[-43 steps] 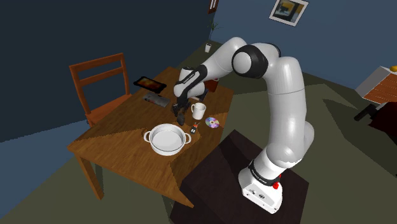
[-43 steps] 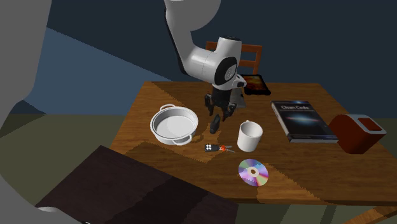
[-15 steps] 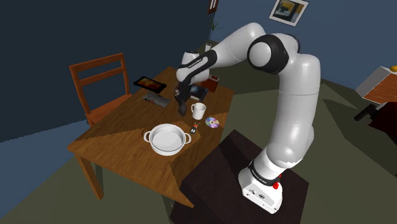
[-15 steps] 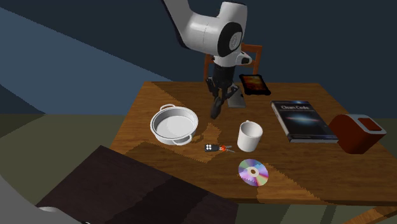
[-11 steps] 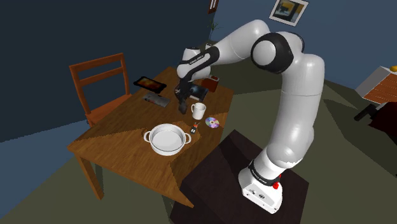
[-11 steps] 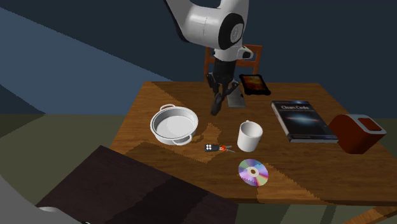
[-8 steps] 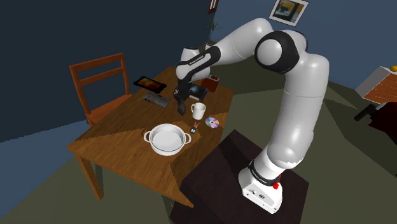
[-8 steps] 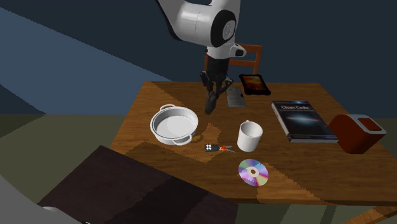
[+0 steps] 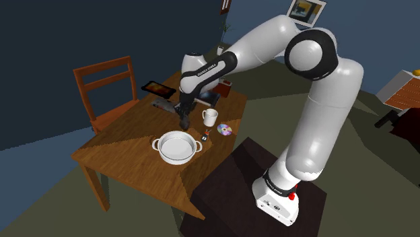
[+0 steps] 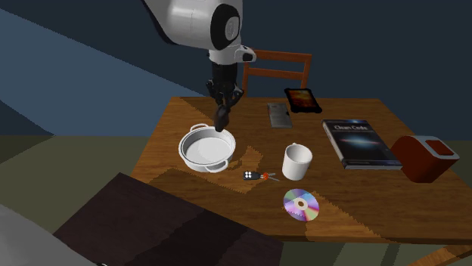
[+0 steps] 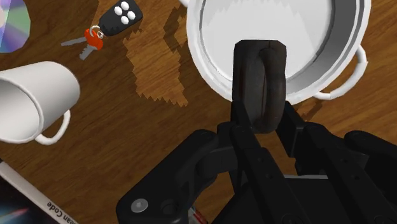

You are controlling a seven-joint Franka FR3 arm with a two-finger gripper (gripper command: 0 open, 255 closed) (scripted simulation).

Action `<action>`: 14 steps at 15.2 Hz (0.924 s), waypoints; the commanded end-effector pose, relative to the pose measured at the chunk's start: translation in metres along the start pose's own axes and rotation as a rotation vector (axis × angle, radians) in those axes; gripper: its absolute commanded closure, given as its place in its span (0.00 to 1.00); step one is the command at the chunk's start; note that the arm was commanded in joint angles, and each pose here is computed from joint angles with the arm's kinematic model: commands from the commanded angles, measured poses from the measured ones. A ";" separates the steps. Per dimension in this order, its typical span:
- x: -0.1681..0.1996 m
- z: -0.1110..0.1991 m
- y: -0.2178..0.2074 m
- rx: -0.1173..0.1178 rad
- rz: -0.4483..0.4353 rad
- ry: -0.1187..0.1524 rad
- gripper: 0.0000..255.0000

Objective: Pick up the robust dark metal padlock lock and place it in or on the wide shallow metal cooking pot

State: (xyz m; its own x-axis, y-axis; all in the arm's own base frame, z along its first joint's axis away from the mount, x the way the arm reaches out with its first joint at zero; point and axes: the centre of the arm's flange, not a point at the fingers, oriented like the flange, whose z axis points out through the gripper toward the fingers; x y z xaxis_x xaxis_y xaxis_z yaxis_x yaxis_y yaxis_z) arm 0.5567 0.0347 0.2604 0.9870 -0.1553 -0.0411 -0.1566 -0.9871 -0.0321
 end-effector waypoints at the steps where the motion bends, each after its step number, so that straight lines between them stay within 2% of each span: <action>1: -0.013 -0.002 -0.024 0.000 0.001 0.000 1.00; 3: -0.029 -0.005 -0.053 0.000 0.001 0.000 1.00; 14: -0.027 0.053 -0.051 0.000 0.001 0.000 1.00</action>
State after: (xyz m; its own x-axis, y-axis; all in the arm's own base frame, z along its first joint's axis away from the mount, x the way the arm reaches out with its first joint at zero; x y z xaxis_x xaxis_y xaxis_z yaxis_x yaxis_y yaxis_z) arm 0.5359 0.0902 0.2155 0.9868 -0.1567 -0.0415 -0.1580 -0.9869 -0.0315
